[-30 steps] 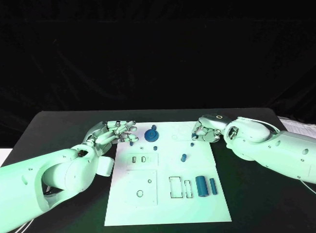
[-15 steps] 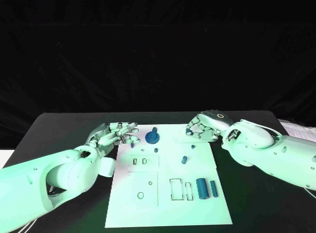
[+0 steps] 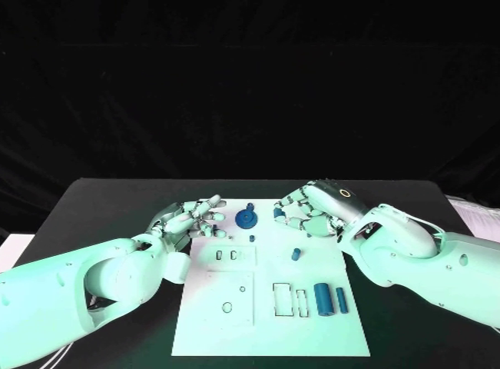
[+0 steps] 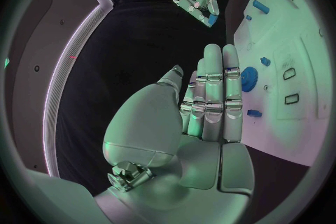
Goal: Assemble the parts on the task board
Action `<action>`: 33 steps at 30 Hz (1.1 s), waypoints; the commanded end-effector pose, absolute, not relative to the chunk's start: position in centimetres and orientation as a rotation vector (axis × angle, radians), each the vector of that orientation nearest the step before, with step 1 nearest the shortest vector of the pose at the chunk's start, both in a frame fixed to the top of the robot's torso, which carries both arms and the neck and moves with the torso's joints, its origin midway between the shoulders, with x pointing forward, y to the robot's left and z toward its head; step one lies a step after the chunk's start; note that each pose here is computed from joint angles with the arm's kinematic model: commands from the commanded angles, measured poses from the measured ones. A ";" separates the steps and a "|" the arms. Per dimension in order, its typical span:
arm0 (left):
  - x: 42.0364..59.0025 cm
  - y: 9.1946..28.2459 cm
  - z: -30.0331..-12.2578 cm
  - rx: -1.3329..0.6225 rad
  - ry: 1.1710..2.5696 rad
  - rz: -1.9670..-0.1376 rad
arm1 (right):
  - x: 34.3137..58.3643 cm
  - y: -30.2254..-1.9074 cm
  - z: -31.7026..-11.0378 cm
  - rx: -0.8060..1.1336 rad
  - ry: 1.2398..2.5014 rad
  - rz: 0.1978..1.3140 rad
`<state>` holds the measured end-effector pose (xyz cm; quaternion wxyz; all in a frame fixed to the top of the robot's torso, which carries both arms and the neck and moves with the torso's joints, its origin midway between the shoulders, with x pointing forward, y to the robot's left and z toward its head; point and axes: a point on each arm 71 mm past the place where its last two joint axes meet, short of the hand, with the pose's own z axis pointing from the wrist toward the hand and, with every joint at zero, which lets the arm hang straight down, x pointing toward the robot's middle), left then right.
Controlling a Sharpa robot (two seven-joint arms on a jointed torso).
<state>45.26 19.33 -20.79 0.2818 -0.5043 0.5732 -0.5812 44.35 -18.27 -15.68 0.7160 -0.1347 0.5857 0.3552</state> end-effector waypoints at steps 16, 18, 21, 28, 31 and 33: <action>42.9 16.9 -22.3 -1.513 1.744 -1.741 | 40.3 -15.1 -15.6 -0.282 1.157 0.976; 42.7 16.6 -22.3 -1.509 1.772 -1.763 | 40.1 -14.9 -15.7 -0.286 1.152 0.987; 42.4 16.2 -22.2 -1.503 1.804 -1.788 | 39.9 -14.6 -15.7 -0.290 1.146 0.999; 42.0 15.3 -22.2 -1.489 1.862 -1.831 | 39.3 -14.1 -15.6 -0.302 1.123 1.022; 41.8 15.0 -22.1 -1.482 1.875 -1.848 | 39.2 -14.0 -15.6 -0.306 1.118 1.026; 41.7 14.9 -22.0 -1.478 1.879 -1.857 | 39.2 -13.9 -15.6 -0.307 1.116 1.028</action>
